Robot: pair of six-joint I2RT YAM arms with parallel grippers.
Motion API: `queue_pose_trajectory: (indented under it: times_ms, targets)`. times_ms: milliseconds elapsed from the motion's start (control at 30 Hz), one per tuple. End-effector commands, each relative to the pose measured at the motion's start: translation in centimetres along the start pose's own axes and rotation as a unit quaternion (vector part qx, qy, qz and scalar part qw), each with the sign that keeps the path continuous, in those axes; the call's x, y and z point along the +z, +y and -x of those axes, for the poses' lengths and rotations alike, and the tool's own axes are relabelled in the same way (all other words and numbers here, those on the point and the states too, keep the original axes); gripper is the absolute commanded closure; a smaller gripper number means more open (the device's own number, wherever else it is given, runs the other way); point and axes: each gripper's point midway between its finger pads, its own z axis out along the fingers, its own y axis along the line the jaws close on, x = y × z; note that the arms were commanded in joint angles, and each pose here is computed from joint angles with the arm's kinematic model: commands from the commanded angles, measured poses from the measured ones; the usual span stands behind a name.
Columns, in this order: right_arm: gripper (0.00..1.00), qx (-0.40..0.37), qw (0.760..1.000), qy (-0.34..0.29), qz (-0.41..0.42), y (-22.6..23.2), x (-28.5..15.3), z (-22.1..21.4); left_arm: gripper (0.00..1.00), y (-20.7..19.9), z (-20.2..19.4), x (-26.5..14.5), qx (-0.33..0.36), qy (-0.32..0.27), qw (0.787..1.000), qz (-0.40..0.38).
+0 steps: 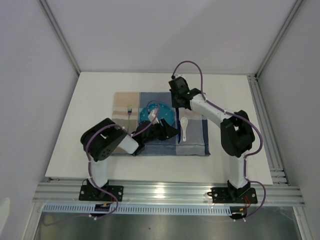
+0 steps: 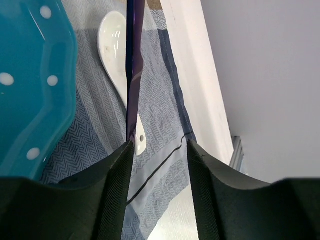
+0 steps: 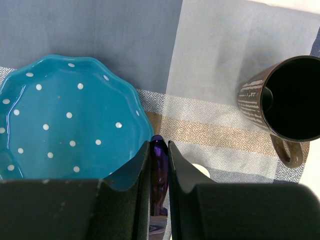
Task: Set the dinner table for one person
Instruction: Pick up the knife with the napkin.
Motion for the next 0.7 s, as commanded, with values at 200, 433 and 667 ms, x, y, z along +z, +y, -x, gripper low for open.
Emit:
queue_pose_trajectory:
  times_ms: [200,433,667]
  targets:
    - [1.00,0.012,1.000,-0.014,0.021,1.1,-1.7,0.7,0.54,-2.3,1.6,1.4,-0.028,-0.030,0.997,-0.069]
    - [1.00,0.011,1.000,-0.017,0.023,1.2,-1.9,1.0,0.54,-1.3,1.2,1.7,-0.018,-0.024,0.998,-0.053]
    - [1.00,0.008,1.000,-0.020,0.020,1.0,-1.9,1.3,0.55,-0.7,0.6,0.4,0.003,-0.020,0.999,-0.037]
